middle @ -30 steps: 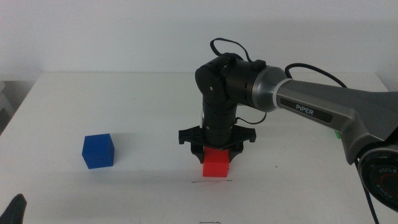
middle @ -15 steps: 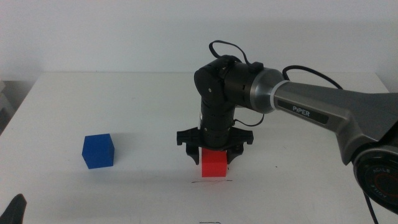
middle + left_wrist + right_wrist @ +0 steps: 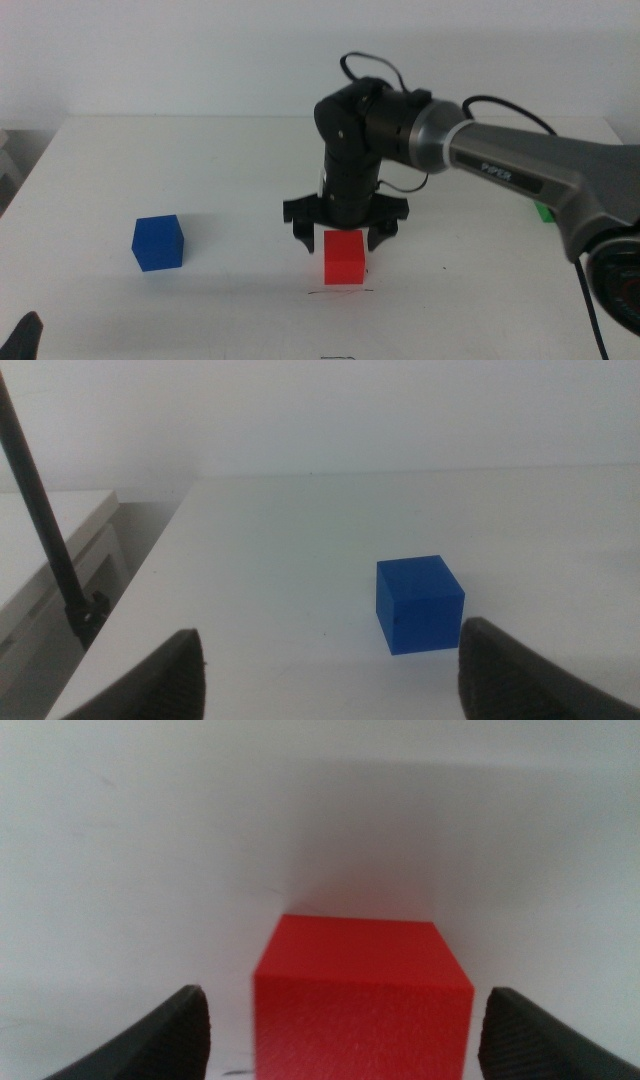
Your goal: Stack red cubes first, then green, then blue cubes in a specific spot.
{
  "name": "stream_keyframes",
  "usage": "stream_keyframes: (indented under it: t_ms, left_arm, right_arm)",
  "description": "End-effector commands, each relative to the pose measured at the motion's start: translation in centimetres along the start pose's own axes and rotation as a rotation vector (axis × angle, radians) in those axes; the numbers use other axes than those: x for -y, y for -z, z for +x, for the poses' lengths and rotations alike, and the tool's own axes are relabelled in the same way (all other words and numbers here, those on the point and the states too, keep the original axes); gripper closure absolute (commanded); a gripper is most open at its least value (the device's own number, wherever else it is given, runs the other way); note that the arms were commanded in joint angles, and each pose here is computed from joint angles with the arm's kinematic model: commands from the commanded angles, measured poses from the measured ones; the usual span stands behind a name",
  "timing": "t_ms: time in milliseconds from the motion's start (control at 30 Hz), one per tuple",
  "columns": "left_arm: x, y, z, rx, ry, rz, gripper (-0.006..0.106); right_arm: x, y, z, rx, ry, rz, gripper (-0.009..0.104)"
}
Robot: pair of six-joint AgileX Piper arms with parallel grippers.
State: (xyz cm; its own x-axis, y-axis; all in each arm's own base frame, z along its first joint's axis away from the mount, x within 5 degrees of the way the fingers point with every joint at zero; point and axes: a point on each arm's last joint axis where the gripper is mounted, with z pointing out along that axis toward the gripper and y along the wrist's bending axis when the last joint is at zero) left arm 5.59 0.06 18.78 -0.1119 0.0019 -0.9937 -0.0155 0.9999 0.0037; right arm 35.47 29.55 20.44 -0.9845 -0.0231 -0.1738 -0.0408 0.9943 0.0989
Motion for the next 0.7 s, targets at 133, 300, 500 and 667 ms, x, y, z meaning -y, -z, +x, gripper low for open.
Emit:
stream_keyframes:
  t_ms: [133, 300, 500, 667]
  left_arm:
    - [0.0, 0.2, -0.9, 0.106, 0.014, 0.002, 0.016]
    - [0.0, 0.2, -0.9, 0.106, 0.014, 0.002, 0.016]
    - [0.0, 0.2, -0.9, 0.106, 0.014, 0.002, 0.016]
    - [0.0, 0.2, -0.9, 0.106, 0.014, 0.002, 0.016]
  right_arm:
    - [0.5, 9.0, -1.3, 0.184, 0.016, -0.075, 0.020]
    - [1.3, 13.0, -2.3, 0.276, 0.055, -0.008, 0.020]
    - [2.9, 17.0, -3.7, 0.372, 0.161, -0.072, 0.020]
    - [7.8, 18.8, -6.0, 0.415, 0.098, -0.055, 0.020]
